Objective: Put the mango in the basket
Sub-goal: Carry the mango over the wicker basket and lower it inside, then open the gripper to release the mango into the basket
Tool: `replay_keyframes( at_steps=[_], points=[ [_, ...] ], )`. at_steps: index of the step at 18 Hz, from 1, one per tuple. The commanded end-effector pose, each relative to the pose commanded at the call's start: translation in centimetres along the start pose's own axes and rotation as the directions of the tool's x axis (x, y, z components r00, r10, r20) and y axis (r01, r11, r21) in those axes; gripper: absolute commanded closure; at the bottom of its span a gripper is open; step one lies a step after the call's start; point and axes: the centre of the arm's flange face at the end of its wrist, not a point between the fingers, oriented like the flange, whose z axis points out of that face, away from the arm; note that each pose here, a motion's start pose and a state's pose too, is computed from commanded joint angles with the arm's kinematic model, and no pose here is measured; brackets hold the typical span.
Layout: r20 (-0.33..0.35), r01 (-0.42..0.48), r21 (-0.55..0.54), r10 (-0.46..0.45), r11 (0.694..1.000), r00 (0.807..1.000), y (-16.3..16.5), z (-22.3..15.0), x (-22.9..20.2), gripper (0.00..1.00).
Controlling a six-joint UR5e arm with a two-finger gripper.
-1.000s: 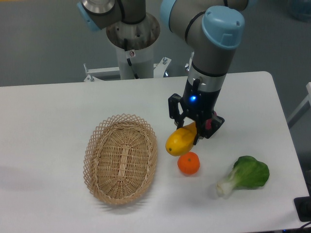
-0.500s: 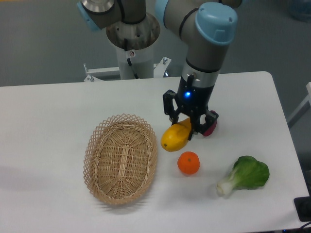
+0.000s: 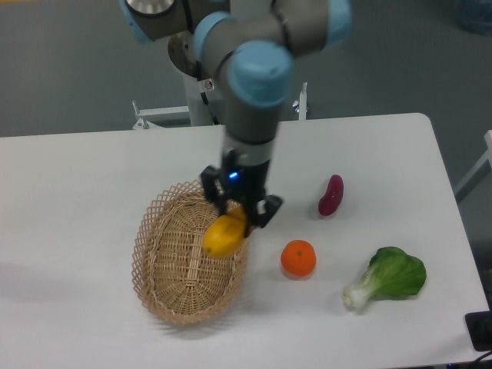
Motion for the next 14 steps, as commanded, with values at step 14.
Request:
replay_keyframes(
  at_steps=[14],
  points=[
    [-0.032, -0.125, -0.182, 0.121, 0.975, 0.992, -0.5, 9.7, 4.8, 0.51]
  ],
)
